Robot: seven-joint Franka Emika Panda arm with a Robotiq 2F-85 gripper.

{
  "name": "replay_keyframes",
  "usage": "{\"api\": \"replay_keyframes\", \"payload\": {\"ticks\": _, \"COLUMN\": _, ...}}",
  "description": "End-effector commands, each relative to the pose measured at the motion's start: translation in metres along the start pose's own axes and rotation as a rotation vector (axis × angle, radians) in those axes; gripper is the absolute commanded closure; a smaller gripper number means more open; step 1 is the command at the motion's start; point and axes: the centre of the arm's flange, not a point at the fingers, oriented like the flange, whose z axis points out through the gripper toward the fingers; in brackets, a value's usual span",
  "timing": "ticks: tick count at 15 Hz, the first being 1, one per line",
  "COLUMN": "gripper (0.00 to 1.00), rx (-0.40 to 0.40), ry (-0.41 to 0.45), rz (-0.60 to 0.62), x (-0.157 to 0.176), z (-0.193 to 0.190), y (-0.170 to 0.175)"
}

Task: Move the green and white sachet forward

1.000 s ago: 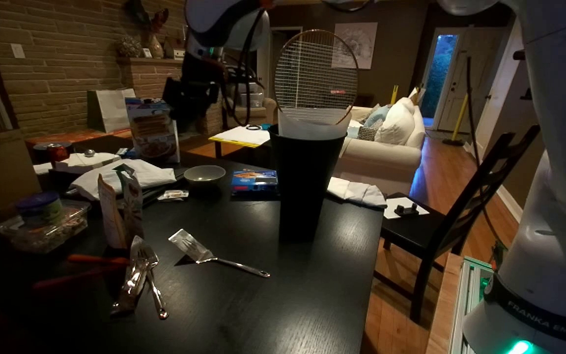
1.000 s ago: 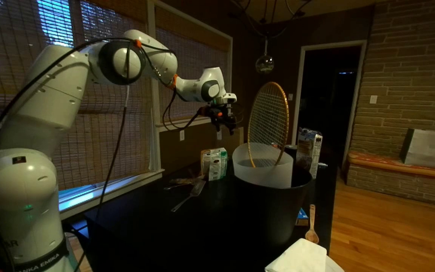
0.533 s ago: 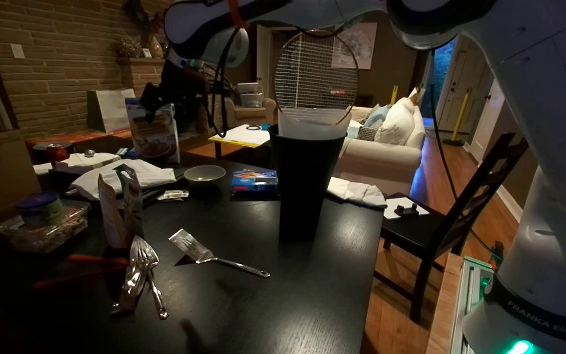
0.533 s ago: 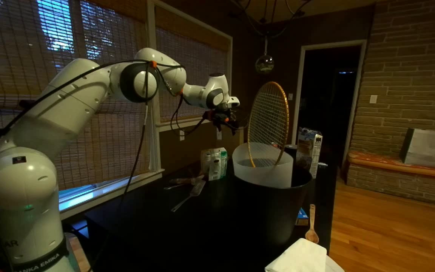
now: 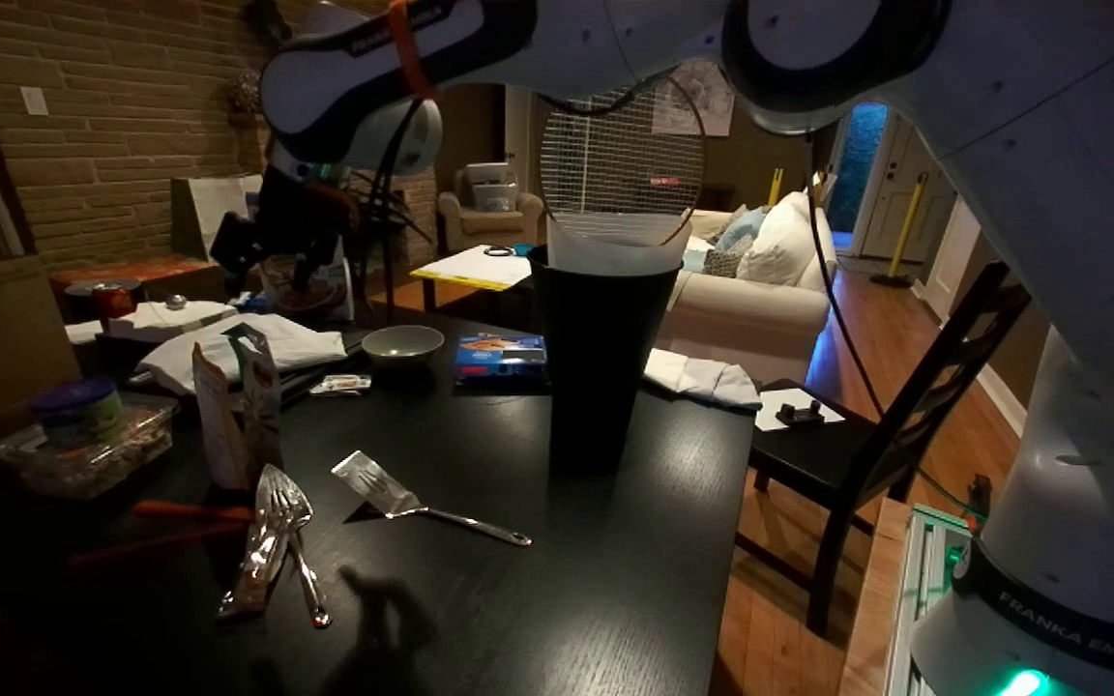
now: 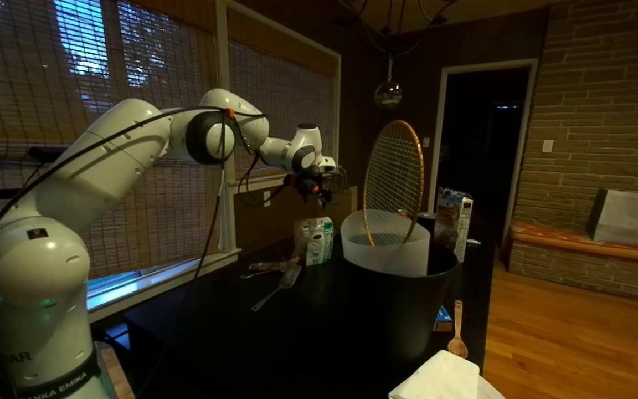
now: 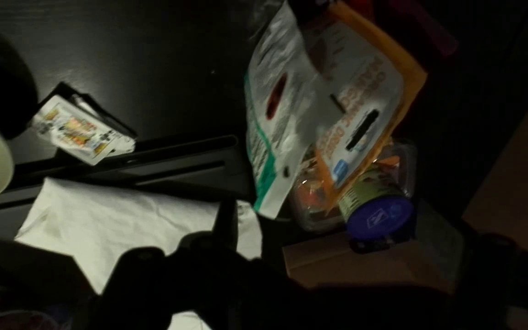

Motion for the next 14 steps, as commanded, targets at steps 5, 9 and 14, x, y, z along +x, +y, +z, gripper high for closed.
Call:
{"api": "replay_keyframes", "payload": {"ticks": 5, "gripper": 0.0, "rx": -0.212, "ry": -0.023, "rz": 0.219, "x": 0.002, "z": 0.034, "y": -0.055}}
{"api": "replay_keyframes", "payload": {"ticks": 9, "gripper": 0.0, "rx": -0.257, "ry": -0.003, "rz": 0.295, "x": 0.001, "z": 0.034, "y": -0.033}}
{"api": "replay_keyframes", "payload": {"ticks": 14, "gripper": 0.0, "rx": -0.254, "ry": -0.02, "rz": 0.284, "x": -0.006, "z": 0.035, "y": -0.032}}
